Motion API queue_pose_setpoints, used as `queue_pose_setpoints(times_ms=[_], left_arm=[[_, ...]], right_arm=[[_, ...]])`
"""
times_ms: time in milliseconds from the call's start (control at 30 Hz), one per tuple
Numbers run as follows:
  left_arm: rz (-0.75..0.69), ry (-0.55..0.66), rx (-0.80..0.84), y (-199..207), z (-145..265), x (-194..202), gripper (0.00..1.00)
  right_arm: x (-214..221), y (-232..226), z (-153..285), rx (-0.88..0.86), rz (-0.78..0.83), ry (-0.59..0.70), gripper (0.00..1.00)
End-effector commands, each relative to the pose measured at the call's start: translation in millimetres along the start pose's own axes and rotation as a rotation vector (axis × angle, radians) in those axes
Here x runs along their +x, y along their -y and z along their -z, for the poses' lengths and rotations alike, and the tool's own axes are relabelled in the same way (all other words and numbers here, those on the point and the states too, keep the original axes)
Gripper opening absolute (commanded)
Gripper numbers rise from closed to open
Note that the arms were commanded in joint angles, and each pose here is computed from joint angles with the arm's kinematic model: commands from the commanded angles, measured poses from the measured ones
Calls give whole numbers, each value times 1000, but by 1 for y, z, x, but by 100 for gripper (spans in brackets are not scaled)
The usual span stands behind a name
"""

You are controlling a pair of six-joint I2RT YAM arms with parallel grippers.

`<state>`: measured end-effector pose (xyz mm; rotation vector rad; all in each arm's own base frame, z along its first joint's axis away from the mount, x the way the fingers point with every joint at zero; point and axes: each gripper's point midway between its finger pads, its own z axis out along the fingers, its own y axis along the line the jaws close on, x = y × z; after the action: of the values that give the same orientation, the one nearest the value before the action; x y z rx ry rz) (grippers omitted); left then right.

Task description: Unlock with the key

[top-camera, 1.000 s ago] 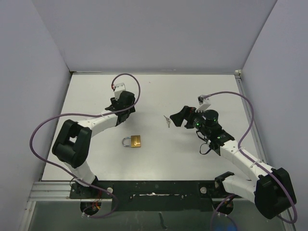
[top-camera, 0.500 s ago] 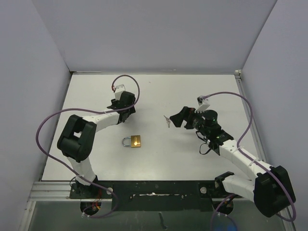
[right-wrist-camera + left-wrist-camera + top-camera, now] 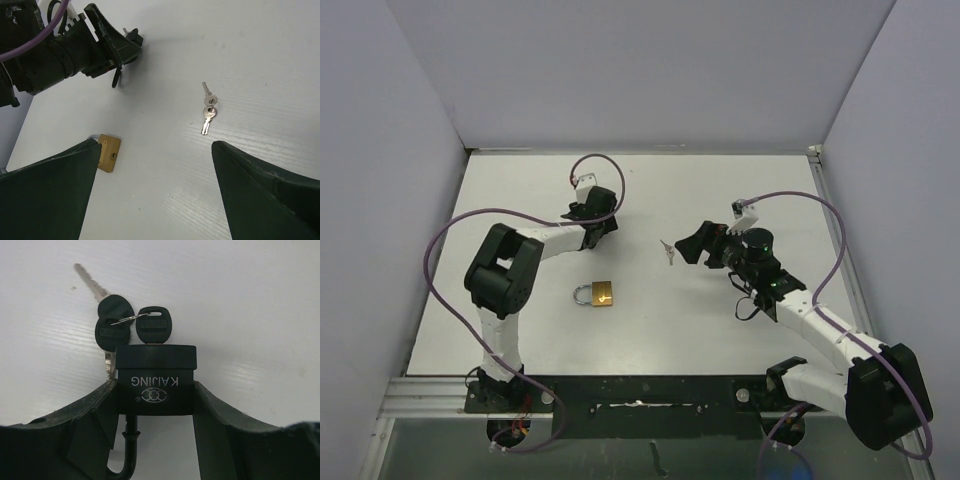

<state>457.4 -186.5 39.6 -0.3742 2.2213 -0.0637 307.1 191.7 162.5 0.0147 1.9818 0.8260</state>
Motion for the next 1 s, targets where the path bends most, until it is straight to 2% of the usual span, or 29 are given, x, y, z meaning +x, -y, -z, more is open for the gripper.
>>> queue_pose_setpoints(times_ms=[0,300,600,800,967], left_arm=[[105,108,127,53,2,-39,0],[104,64,173,99,-4,-9,0],[91,15,219,117,-9,16,2],[74,-12,264,120,-8,27,35],[70,-39,286,121,-7,35,54]], right_arm=[[-16,-8,2,-38,13,60,98],[-15,-6,3,-38,4,58,98],[-17,-6,5,-40,3,62,98],[-16,-5,5,-38,1,61,98],[-17,-6,5,-41,0,61,98]])
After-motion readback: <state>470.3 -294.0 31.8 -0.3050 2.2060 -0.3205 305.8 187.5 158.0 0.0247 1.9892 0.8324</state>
